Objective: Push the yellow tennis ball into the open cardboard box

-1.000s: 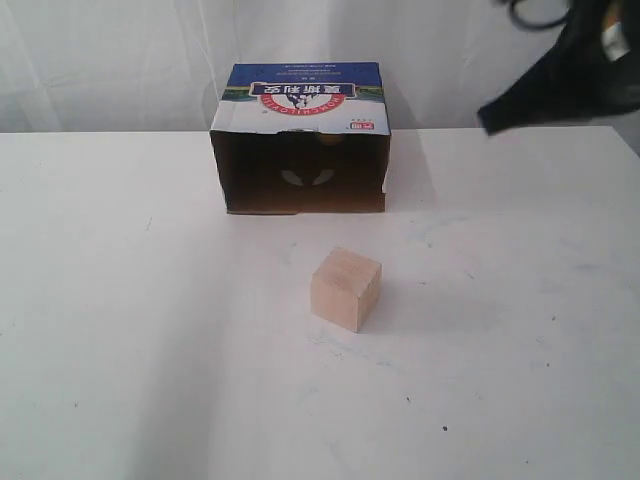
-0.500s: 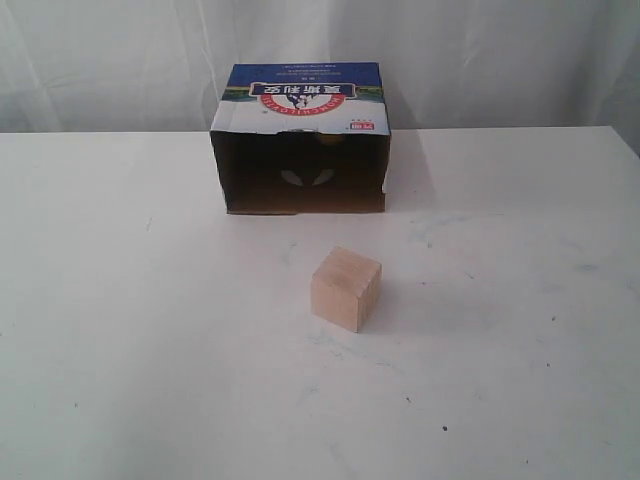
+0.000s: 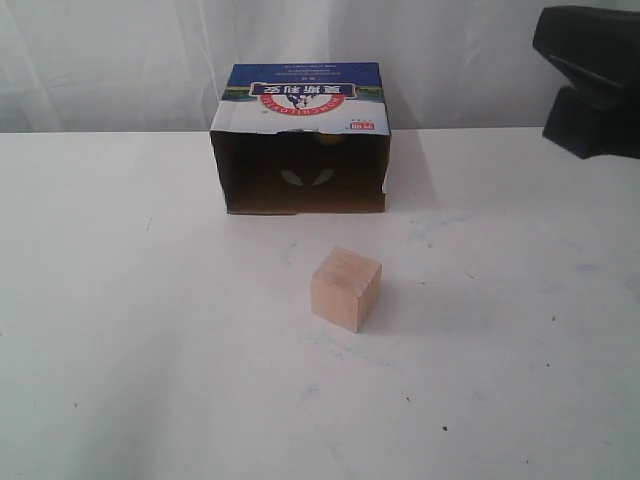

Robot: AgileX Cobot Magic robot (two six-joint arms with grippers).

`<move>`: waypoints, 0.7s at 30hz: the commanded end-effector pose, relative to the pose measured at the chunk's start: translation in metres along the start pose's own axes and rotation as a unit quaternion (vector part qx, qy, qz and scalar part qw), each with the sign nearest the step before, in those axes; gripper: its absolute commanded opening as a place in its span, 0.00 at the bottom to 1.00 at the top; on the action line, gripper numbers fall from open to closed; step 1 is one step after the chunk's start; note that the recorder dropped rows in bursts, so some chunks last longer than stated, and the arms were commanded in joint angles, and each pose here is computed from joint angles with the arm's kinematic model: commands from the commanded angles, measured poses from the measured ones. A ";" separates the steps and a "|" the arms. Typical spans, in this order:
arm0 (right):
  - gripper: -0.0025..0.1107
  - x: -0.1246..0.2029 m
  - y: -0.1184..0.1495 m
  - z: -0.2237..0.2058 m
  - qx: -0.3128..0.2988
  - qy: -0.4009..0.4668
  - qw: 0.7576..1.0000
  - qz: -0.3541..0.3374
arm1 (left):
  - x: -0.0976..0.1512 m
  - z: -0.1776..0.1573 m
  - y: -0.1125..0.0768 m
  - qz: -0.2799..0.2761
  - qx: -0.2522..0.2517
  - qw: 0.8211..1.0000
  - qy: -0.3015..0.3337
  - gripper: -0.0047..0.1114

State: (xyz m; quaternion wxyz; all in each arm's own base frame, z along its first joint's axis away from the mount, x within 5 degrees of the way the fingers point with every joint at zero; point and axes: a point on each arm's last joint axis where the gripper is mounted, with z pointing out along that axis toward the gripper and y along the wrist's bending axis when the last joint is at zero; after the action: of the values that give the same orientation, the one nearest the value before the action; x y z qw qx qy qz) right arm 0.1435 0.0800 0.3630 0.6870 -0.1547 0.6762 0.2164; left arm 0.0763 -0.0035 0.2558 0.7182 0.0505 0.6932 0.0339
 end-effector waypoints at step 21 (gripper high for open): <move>0.02 -0.025 -0.018 -0.131 0.298 -0.169 0.928 -0.150 | 0.001 -0.001 0.002 -0.013 -0.010 1.000 0.001 0.04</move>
State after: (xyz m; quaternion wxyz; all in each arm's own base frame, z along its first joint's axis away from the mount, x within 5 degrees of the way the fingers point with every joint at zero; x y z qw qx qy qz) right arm 0.0438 -0.0024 0.3861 0.8315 -0.0151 0.5506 -0.0721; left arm 0.0764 -0.0015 0.2553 0.7161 0.0428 0.6955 0.0414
